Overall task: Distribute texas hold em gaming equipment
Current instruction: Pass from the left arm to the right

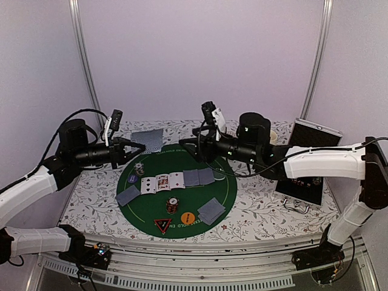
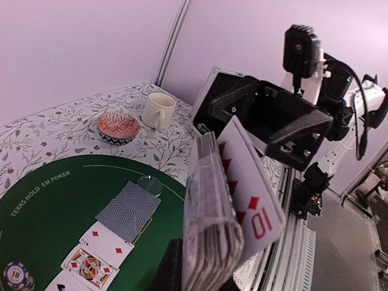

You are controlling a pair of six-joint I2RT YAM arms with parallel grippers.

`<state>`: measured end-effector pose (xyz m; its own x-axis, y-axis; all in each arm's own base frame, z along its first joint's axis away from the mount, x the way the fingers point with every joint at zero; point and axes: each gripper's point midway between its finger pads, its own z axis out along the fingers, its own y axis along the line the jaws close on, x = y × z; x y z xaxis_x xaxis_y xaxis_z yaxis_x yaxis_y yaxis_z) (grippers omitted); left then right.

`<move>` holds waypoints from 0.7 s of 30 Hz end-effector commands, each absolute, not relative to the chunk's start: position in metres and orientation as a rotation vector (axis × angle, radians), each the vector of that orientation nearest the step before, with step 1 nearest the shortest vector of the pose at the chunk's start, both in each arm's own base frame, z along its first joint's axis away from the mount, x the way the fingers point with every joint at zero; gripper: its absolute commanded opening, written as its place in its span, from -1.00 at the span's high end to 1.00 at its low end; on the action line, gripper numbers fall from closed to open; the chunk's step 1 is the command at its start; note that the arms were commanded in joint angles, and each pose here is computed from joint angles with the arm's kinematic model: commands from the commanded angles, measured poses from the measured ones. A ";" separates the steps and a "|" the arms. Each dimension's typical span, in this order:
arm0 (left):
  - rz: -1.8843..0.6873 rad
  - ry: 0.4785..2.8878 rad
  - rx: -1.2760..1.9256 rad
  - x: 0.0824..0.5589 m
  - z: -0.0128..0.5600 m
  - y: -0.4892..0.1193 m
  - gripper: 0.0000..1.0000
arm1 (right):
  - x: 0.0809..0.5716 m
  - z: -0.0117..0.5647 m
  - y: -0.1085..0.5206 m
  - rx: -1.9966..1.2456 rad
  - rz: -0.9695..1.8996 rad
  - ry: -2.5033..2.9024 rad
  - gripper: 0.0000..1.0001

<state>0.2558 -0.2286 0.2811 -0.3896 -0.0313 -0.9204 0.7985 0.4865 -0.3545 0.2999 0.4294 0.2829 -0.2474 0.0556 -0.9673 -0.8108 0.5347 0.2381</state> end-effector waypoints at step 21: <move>-1.251 1.441 1.014 0.183 0.318 -0.263 1.00 | 0.200 0.345 0.499 -1.255 1.246 1.182 0.27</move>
